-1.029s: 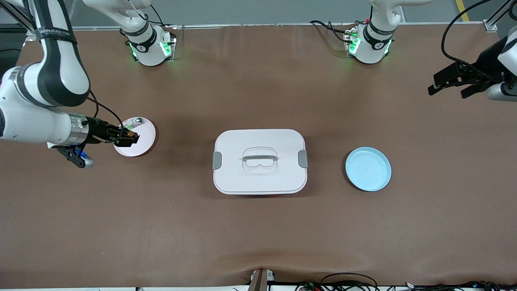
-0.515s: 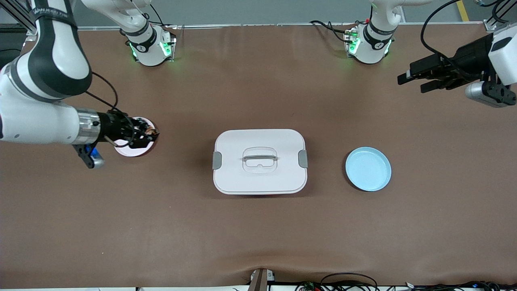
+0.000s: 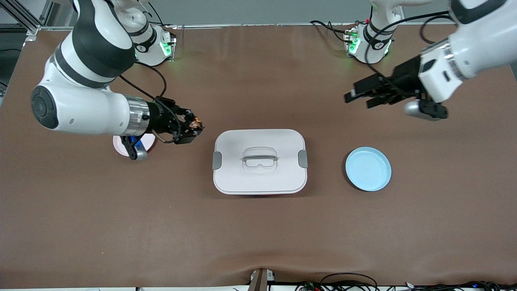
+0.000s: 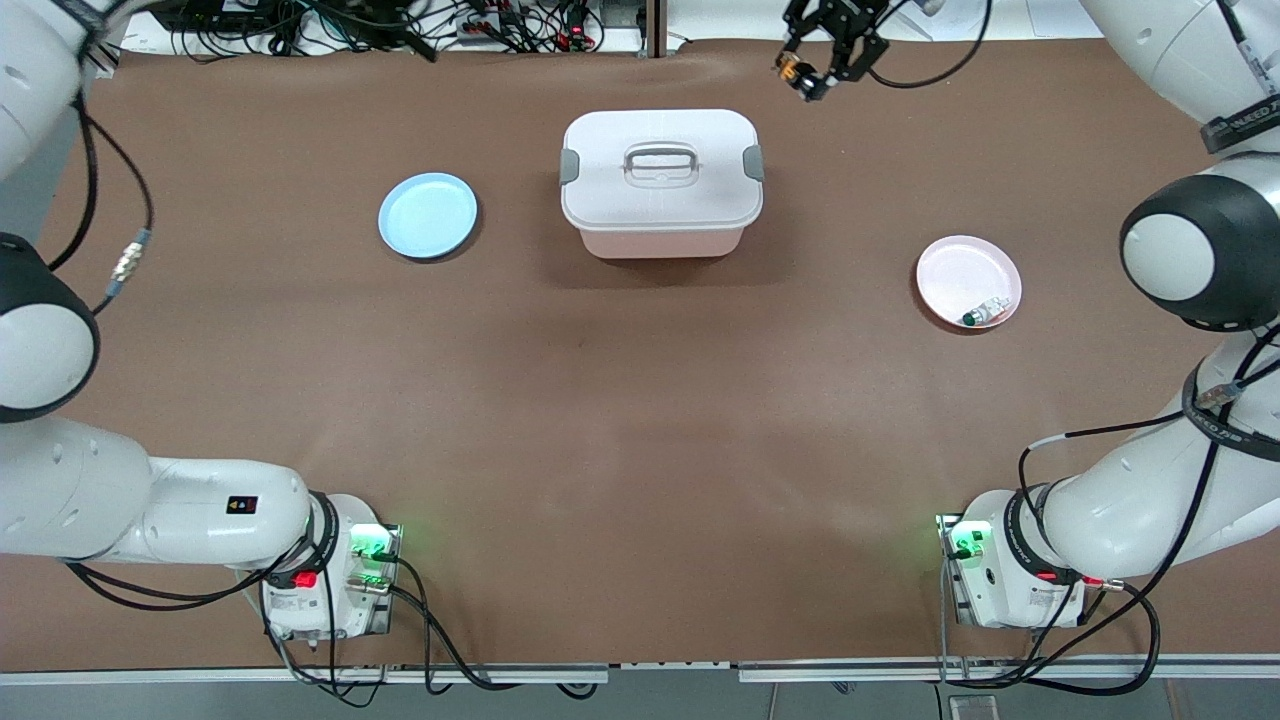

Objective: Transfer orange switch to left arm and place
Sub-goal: 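Carry the switch over the box while the left gripper reaches toward it, then grasp the orange switch with the left gripper beside the right gripper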

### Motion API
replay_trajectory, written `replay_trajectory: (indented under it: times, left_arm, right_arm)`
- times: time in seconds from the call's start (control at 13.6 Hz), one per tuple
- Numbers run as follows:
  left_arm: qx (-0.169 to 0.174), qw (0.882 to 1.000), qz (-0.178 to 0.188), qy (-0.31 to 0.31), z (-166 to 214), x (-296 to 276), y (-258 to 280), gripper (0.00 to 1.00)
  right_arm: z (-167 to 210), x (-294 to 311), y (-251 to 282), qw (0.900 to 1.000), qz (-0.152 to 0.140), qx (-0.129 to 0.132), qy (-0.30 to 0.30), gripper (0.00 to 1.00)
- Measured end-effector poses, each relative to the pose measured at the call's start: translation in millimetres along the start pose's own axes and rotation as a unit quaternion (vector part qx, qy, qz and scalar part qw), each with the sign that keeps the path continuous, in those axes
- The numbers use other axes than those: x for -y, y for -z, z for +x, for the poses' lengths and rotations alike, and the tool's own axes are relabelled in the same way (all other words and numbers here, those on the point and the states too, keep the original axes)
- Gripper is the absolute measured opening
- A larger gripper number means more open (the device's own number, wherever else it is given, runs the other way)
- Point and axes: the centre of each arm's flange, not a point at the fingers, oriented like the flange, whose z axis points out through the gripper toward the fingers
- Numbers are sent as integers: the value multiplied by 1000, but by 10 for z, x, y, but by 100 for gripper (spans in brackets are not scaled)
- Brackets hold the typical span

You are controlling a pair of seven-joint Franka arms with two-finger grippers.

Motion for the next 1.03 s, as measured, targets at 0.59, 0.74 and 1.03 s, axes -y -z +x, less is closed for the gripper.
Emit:
replay_trajectory:
  times: [0.59, 0.74, 1.03]
  left_arm:
    - [-25, 990, -114, 75, -10, -580, -695, 100]
    - [-27, 989, -122, 84, -26, -675, -917, 100]
    - [-20, 986, -131, 102, -25, -713, -1082, 100]
  right_arm:
    - [-1009, 277, -150, 998, 20, 25, -55, 72]
    - [-1234, 311, -292, 998, 18, 26, -62, 72]
    - [-1401, 552, -701, 995, 9, 28, -97, 72]
